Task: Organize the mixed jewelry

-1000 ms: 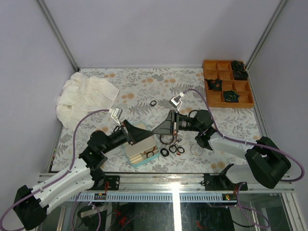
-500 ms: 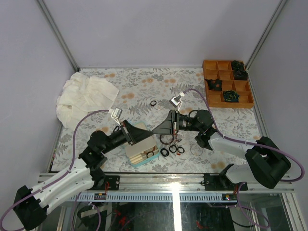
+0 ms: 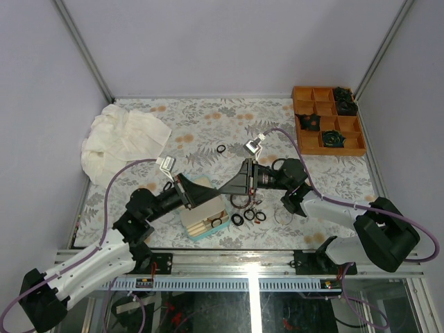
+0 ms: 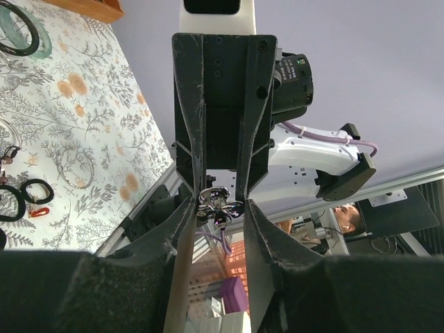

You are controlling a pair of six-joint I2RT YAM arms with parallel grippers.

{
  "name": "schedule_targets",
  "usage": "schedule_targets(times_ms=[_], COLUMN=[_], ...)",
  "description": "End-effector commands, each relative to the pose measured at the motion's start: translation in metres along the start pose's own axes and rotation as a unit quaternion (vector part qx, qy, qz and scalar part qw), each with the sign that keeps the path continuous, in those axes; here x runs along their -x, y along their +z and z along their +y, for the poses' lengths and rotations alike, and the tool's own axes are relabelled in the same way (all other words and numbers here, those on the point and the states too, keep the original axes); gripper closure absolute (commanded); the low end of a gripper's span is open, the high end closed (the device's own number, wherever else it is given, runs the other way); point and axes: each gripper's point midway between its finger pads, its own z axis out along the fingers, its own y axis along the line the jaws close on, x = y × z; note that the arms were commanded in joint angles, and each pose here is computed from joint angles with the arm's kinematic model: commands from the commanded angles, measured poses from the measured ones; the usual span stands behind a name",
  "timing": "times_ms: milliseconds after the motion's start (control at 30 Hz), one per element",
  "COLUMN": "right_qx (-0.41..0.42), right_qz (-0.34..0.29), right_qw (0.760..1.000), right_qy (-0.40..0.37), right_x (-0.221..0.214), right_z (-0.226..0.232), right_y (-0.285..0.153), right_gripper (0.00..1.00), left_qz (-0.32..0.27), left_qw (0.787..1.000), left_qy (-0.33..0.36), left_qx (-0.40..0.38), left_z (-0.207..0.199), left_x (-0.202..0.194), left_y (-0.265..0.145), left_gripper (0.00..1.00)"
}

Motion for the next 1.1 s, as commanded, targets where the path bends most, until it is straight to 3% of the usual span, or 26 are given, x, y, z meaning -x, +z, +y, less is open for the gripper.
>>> schedule_targets(times_ms=[0, 233, 467, 533, 700, 767, 833, 933, 1067], right_qx=[0.018, -0.024, -0.075, -0.105, -0.214, -0.271, -0.295, -0.341, -0.431], right_qz=[-0.006, -0.005, -0.014, -0.014, -0.029, -0.039, -0.043, -0.048, -0.055], right_qw=[0.999, 0.998, 0.993, 0.99, 0.97, 0.953, 0.946, 0.931, 0.893], right_qy=[-0.038, -0.066, -0.09, -0.088, -0.112, -0.129, -0.125, -0.121, -0.119], right_x=[0.003, 0.002, 0.006, 0.011, 0.036, 0.044, 0.045, 0.046, 0.044], right_z=[0.016, 0.015, 0.004, -0.011, -0.044, -0.056, -0.063, -0.076, -0.1], right_y=[0.002, -0.003, -0.009, -0.01, -0.028, -0.041, -0.05, -0.065, -0.095], right_gripper=[0.58, 0.35, 0.34, 0.34, 0.34, 0.31, 0.3, 0.3, 0.31], left_qz=[-0.011, -0.015, -0.017, -0.031, -0.052, -0.05, -0.049, -0.047, -0.028], left_qw=[1.0, 1.0, 0.999, 0.997, 0.988, 0.987, 0.986, 0.986, 0.981], left_qy=[0.013, 0.021, 0.022, 0.026, 0.058, 0.066, 0.07, 0.072, 0.081], left_qx=[-0.013, 0.003, 0.023, 0.066, 0.13, 0.138, 0.143, 0.146, 0.173], left_z=[-0.008, -0.007, 0.002, 0.018, 0.029, 0.029, 0.028, 0.028, 0.032], left_x=[0.005, 0.006, 0.007, 0.011, 0.025, 0.026, 0.027, 0.027, 0.025], left_y=[-0.001, -0.004, -0.006, -0.008, -0.016, -0.017, -0.018, -0.017, -0.017], left_gripper=[0.73, 0.72, 0.73, 0.73, 0.6, 0.41, 0.3, 0.22, 0.21])
